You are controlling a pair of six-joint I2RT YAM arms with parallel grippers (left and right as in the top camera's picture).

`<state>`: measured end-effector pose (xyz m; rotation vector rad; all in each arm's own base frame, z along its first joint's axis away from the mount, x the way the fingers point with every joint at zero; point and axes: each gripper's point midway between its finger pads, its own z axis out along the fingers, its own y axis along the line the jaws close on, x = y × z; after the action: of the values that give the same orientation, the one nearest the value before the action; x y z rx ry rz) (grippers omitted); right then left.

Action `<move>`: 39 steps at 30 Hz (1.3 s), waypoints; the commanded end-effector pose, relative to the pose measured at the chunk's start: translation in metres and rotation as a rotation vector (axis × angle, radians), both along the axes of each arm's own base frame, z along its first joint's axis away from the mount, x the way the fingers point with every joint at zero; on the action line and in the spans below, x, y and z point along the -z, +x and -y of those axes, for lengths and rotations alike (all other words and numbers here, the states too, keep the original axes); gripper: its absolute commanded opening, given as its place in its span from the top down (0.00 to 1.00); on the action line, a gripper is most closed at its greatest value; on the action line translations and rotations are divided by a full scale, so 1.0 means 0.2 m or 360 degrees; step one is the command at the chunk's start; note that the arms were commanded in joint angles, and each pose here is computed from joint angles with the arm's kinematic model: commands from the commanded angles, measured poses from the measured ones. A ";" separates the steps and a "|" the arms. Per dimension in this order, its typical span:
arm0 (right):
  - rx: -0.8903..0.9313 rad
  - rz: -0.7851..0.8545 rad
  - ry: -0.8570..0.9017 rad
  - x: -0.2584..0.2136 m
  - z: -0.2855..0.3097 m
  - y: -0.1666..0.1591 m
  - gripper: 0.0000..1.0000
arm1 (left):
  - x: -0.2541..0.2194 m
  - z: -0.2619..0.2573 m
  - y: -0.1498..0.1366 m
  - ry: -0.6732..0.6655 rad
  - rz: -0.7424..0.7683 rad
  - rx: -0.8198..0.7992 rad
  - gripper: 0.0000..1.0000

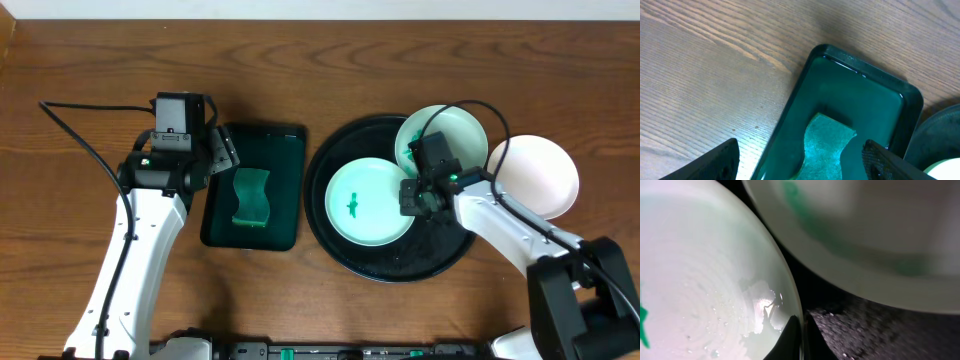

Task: Clean dirty plates on tray and stack at the side
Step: 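Hold the upper mint plate rim steady with the right gripper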

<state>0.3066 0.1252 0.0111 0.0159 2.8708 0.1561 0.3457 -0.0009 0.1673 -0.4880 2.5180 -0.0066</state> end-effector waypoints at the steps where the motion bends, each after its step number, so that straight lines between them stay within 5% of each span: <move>1: -0.0082 -0.0040 -0.0031 0.05 -0.01 -0.03 0.98 | -0.02 -0.02 0.01 0.0016 0.0015 -0.0024 0.21; 10: -0.0125 0.0028 -0.0026 0.03 -0.02 0.02 0.69 | -0.02 -0.02 0.01 0.0016 0.0015 -0.0025 0.21; 13: -0.0137 0.0045 -0.0025 0.03 -0.02 0.03 0.71 | -0.02 -0.02 0.01 0.0016 0.0015 -0.0025 0.21; 20: -0.0192 0.0062 -0.0037 0.03 -0.02 0.04 0.98 | -0.02 -0.02 0.01 0.0016 0.0015 -0.0025 0.21; 39: -0.0197 0.0062 -0.0031 0.02 -0.03 0.04 0.99 | -0.02 -0.02 0.01 0.0015 0.0015 -0.0025 0.21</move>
<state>0.3165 0.1299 0.0097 -0.1334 2.8285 0.1559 0.3457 -0.0009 0.1673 -0.4880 2.5180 -0.0066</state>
